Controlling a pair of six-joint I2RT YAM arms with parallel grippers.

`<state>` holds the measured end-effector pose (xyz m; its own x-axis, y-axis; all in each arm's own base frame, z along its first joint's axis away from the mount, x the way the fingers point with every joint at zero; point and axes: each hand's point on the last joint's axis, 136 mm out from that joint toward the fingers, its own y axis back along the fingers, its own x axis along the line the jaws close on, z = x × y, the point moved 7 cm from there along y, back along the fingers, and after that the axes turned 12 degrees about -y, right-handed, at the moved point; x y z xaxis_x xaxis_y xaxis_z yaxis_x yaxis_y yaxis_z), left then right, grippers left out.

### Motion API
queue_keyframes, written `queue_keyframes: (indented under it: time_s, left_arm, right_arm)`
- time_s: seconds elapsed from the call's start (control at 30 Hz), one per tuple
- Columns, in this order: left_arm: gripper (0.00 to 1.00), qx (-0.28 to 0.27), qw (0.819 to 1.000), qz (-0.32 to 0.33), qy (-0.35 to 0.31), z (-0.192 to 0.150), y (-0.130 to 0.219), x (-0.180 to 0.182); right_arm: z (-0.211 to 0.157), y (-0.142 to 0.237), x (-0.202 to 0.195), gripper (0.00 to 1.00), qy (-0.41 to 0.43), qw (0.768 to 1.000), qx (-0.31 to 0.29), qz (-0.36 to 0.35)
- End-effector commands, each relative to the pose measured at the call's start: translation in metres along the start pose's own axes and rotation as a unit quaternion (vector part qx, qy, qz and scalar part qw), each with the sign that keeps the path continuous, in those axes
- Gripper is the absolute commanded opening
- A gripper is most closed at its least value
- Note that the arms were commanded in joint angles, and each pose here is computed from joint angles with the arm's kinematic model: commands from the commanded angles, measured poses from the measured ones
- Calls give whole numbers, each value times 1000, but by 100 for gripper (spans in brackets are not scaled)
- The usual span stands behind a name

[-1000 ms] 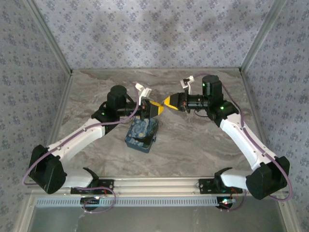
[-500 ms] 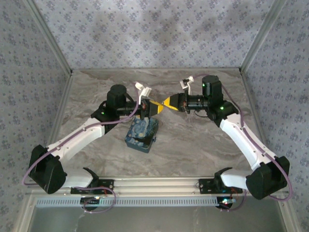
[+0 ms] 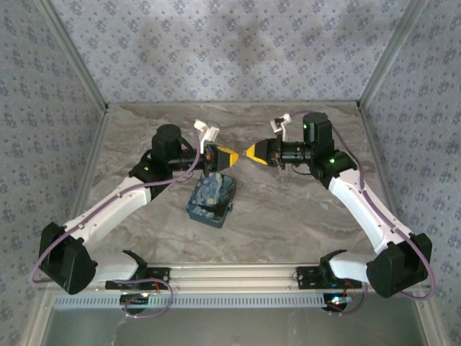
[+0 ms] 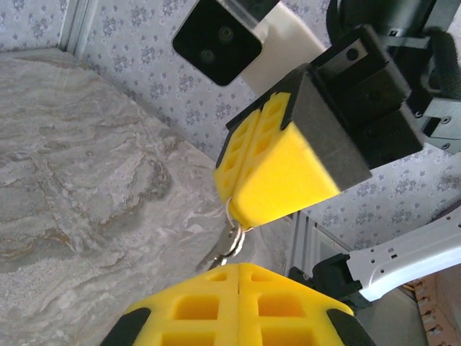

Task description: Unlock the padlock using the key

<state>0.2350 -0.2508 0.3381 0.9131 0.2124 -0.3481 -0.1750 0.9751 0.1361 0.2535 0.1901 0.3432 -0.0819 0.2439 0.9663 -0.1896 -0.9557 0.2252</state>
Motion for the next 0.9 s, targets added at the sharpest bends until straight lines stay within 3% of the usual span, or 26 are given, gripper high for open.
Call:
queue_keyframes:
  time_s: [0.0, 0.1, 0.13, 0.2, 0.3, 0.33, 0.67, 0.87]
  left_arm:
    - [0, -4, 1000, -17, -18, 10, 5, -10]
    - [0, 0, 1000, -4, -9, 10, 5, -5]
    - [8, 1, 1000, -2, -7, 9, 4, -4]
    - [42, -3, 1000, -4, -5, 8, 3, -3]
    - [59, -9, 1000, -28, -4, 7, -2, -4]
    - [61, -10, 999, -34, -4, 8, -4, -4]
    - [63, -2, 998, -65, -13, 14, -20, -9]
    - [29, 2, 997, -75, -12, 14, -21, -11]
  right_arm:
    - [-5, 2, 2, 8, 12, 1000, 10, 6]
    - [-5, 2, 2, 5, 12, 1000, 9, 7]
    - [-6, 2, 3, 4, 13, 1000, 10, 8]
    - [-6, 2, 4, 4, 13, 1000, 12, 11]
    - [-8, 1, 6, 3, 14, 1000, 15, 14]
    - [-8, 1, 7, 2, 15, 1000, 15, 14]
    - [-10, -3, 10, 0, 17, 999, 25, 26]
    - [-10, -1, 9, 0, 14, 999, 22, 23]
